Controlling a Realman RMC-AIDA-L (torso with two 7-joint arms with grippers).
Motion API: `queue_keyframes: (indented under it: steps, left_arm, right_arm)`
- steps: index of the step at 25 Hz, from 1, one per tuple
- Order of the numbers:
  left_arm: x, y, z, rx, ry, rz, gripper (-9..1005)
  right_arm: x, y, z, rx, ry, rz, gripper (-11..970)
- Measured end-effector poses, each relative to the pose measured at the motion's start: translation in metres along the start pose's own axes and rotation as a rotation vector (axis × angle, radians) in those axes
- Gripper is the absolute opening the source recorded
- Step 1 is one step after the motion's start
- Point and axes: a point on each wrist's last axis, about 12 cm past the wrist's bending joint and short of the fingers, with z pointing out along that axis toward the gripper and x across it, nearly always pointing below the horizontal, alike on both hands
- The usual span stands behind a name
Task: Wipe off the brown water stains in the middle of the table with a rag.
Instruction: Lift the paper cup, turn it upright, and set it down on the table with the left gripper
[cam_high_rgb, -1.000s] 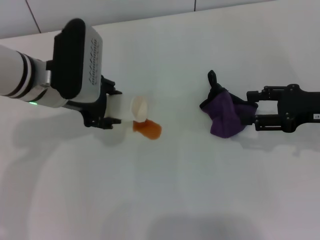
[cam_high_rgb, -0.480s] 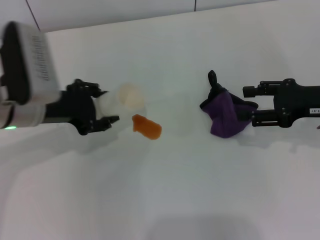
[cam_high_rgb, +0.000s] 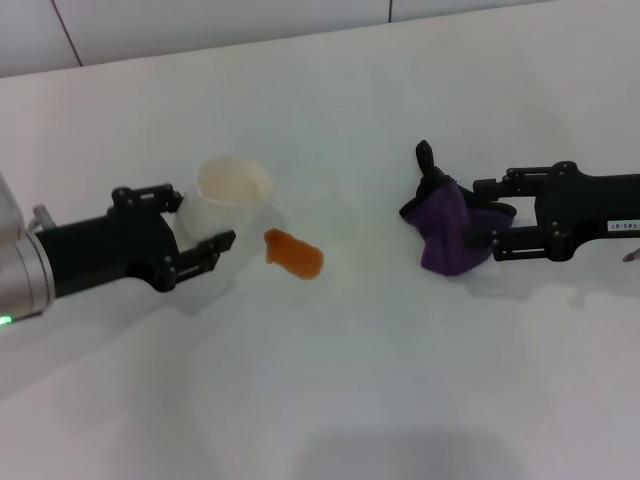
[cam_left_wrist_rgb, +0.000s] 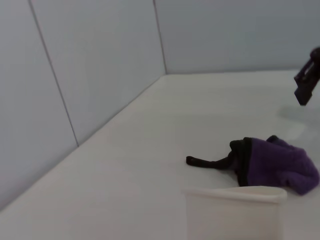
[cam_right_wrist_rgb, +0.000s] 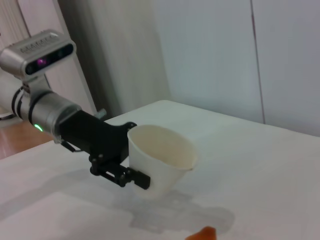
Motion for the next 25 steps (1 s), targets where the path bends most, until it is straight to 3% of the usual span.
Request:
queue_keyframes:
  steps: [12,25]
  left_arm:
    - [0.037,-0.019,-0.005,-0.044,-0.048,-0.089,558]
    - [0.055,-0.026,0.003,-0.09,-0.065,-0.046,587]
  right_arm:
    - [0.003,0.004,0.002,-0.015,0.008,-0.005,702]
    - [0.002,0.003,0.003,-0.018,0.007,-0.006,702]
